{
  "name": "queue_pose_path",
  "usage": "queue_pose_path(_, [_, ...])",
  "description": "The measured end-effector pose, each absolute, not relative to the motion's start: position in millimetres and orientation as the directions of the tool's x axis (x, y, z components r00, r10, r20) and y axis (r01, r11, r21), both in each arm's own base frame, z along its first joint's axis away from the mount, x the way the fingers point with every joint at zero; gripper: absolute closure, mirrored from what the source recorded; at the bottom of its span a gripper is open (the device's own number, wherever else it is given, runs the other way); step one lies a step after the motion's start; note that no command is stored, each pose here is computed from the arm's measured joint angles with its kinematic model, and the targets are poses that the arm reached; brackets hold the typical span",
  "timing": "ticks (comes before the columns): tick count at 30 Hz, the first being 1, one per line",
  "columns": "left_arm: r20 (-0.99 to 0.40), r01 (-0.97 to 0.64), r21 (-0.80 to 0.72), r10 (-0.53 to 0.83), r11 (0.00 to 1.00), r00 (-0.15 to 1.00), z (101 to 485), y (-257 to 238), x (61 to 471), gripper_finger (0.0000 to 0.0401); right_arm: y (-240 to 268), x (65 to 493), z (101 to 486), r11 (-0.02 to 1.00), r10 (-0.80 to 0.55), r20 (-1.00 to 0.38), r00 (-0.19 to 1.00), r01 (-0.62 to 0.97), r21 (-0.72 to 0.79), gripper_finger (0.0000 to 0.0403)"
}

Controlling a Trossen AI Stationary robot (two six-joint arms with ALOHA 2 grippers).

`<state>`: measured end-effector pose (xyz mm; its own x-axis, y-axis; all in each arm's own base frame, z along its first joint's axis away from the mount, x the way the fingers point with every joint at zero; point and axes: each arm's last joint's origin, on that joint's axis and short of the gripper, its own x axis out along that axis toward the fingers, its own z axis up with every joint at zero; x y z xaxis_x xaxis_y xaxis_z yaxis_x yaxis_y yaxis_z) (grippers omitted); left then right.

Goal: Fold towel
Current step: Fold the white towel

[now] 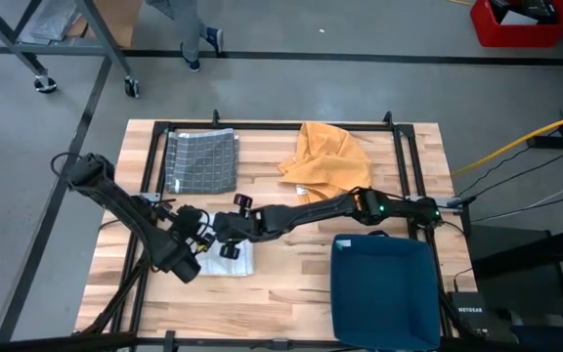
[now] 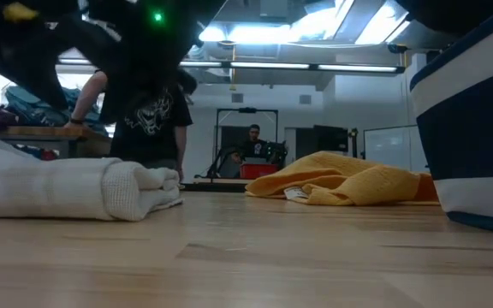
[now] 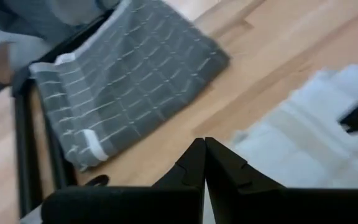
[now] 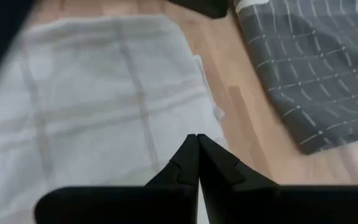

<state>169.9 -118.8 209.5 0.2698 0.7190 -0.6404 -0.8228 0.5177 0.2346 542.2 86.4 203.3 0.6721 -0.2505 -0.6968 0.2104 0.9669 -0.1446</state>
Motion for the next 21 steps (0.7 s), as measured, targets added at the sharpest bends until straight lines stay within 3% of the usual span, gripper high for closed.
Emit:
queue_pose_path(7, [-0.716,-0.762,0.191,0.619,0.619,0.324,216,-129,163,0.0400,87,538,207,0.976,-0.211,-0.728,0.652,0.175,-0.127,0.0391])
queue_pose_path(21, [-0.822,-0.815,0.067,0.495,0.576,0.282,164,-129,151,0.0400,82,533,187,0.979,-0.202,-0.783,0.589,0.126,-0.158,0.0391])
